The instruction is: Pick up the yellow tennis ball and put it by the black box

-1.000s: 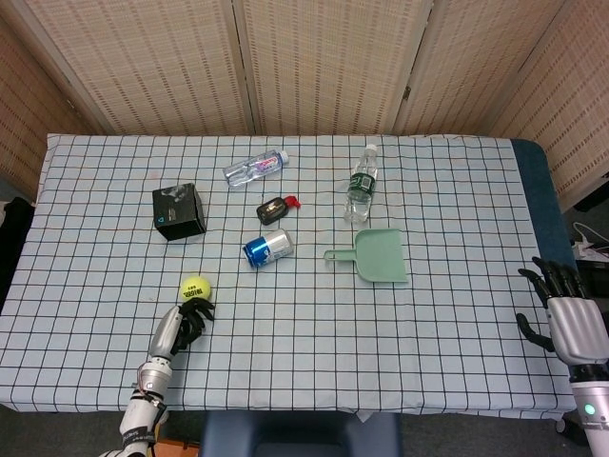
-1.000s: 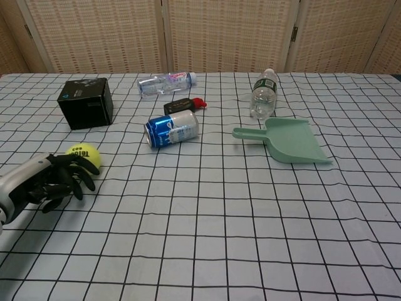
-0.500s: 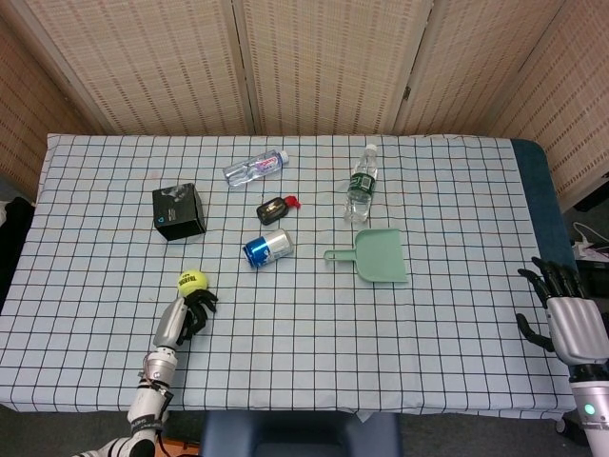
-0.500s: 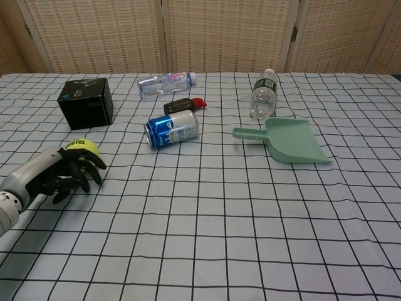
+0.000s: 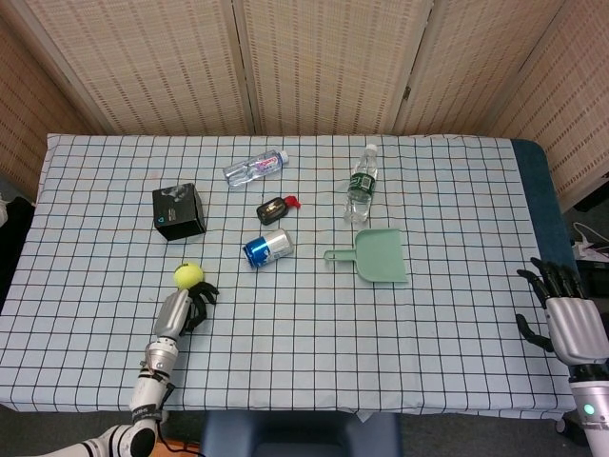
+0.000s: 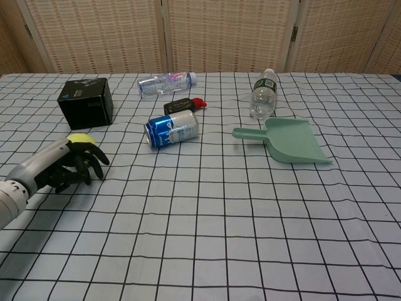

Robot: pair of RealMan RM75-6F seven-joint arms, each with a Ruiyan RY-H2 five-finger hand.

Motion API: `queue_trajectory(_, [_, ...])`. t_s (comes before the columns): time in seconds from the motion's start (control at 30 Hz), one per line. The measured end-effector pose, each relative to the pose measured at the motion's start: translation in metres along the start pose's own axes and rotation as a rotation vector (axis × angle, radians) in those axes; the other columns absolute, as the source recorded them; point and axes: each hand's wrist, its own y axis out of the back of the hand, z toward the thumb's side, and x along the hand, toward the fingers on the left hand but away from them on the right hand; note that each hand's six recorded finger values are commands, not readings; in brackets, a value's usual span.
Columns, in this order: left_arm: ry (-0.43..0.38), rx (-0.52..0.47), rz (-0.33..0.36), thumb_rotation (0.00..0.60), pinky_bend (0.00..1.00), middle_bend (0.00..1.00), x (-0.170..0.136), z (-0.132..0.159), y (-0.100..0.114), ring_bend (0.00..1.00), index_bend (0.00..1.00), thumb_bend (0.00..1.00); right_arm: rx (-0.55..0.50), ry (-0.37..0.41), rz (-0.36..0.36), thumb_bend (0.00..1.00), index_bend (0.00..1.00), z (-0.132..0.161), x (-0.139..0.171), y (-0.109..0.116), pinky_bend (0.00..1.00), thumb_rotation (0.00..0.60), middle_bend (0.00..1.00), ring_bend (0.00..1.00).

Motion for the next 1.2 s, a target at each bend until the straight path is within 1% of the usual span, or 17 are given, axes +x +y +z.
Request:
queue_trajectory(0.1, [-0.01, 0.083, 0.007, 0.6, 0.83, 0.47, 0.001, -0.002, 0.005, 0.51, 0.44, 0.95, 0.0, 0.003, 0.003, 0.31, 0.18, 0.001, 0.0, -0.001, 0.01, 0.6, 0.04, 0.0])
queue_trajectory(0.33, [-0.04, 0.312, 0.022, 0.6, 0.82, 0.47, 0.009, -0.006, 0.019, 0.51, 0.45, 0.95, 0.001, 0.005, 0.006, 0.31, 0.18, 0.001, 0.001, -0.001, 0.01, 0.6, 0.04, 0.0])
queue_trajectory(0.4, [-0.046, 0.344, 0.026, 0.6, 0.82, 0.47, 0.012, -0.007, 0.022, 0.51, 0.45, 0.95, 0.001, 0.005, 0.008, 0.31, 0.18, 0.001, 0.001, -0.002, 0.01, 0.6, 0.04, 0.0])
queue_trajectory(0.5, [-0.048, 0.366, 0.02, 0.6, 0.82, 0.47, 0.015, -0.008, 0.023, 0.51, 0.45, 0.95, 0.003, 0.006, 0.01, 0.31, 0.18, 0.001, 0.0, -0.003, 0.01, 0.6, 0.04, 0.0])
queue_trajectory(0.73, [-0.059, 0.39, 0.001, 0.6, 0.81, 0.47, 0.024, -0.005, 0.016, 0.5, 0.45, 0.95, 0.005, 0.002, 0.013, 0.31, 0.18, 0.001, 0.0, -0.003, 0.01, 0.6, 0.04, 0.0])
queue_trajectory(1.03, [-0.084, 0.462, 0.008, 0.6, 0.8, 0.47, 0.041, 0.0, 0.017, 0.5, 0.45, 0.95, 0.005, -0.002, 0.012, 0.31, 0.18, -0.001, -0.001, -0.003, 0.01, 0.6, 0.04, 0.0])
queue_trajectory(1.2, [-0.097, 0.478, 0.013, 0.6, 0.8, 0.47, 0.052, 0.006, 0.018, 0.5, 0.45, 0.95, 0.006, -0.005, 0.015, 0.31, 0.18, -0.001, -0.002, -0.004, 0.01, 0.6, 0.04, 0.0])
